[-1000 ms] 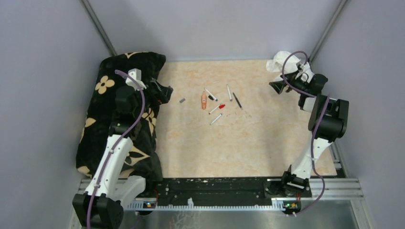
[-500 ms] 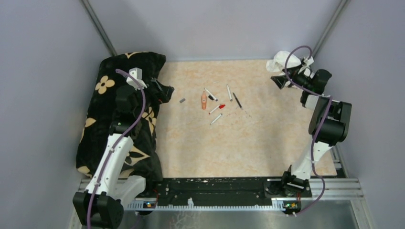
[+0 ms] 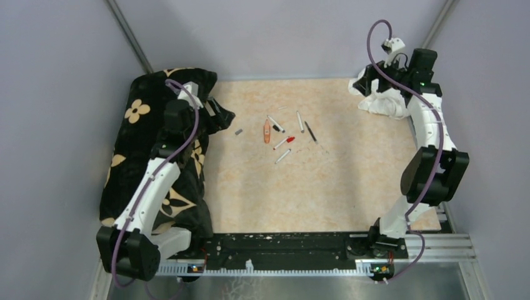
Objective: Insert the pens into the pen caps
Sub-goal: Pick up the pen from the center of the board.
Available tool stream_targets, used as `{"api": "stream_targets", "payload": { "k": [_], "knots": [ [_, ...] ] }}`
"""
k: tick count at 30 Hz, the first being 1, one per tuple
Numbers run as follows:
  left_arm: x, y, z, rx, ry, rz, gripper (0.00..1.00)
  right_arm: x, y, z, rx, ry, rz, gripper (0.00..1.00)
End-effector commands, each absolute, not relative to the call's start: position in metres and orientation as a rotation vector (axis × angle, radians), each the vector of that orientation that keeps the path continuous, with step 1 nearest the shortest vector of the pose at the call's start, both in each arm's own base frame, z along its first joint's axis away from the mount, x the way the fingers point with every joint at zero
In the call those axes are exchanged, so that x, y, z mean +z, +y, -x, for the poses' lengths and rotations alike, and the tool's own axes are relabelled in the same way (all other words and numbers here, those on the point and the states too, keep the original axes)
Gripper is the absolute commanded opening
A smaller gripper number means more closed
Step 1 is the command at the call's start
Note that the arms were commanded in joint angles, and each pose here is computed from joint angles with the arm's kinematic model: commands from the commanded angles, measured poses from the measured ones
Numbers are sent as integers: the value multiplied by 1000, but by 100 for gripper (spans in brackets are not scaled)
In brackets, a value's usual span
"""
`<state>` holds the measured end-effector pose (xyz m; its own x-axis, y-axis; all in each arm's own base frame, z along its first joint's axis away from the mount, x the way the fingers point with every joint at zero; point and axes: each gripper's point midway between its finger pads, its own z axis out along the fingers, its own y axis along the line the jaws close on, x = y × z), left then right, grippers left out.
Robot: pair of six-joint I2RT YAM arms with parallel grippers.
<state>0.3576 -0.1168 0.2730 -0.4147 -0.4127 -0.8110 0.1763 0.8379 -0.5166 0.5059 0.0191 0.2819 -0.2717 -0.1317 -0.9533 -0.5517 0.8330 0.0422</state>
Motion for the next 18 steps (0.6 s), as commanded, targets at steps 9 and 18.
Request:
{"api": "stream_targets", "payload": {
  "k": [9, 18],
  "knots": [
    [181, -193, -398, -363, 2233, -42, 67, 239, 52, -406, 523, 2073, 584, 96],
    [135, -227, -457, -258, 2306, -81, 61, 227, 74, -391, 645, 2083, 523, 92]
  ]
}}
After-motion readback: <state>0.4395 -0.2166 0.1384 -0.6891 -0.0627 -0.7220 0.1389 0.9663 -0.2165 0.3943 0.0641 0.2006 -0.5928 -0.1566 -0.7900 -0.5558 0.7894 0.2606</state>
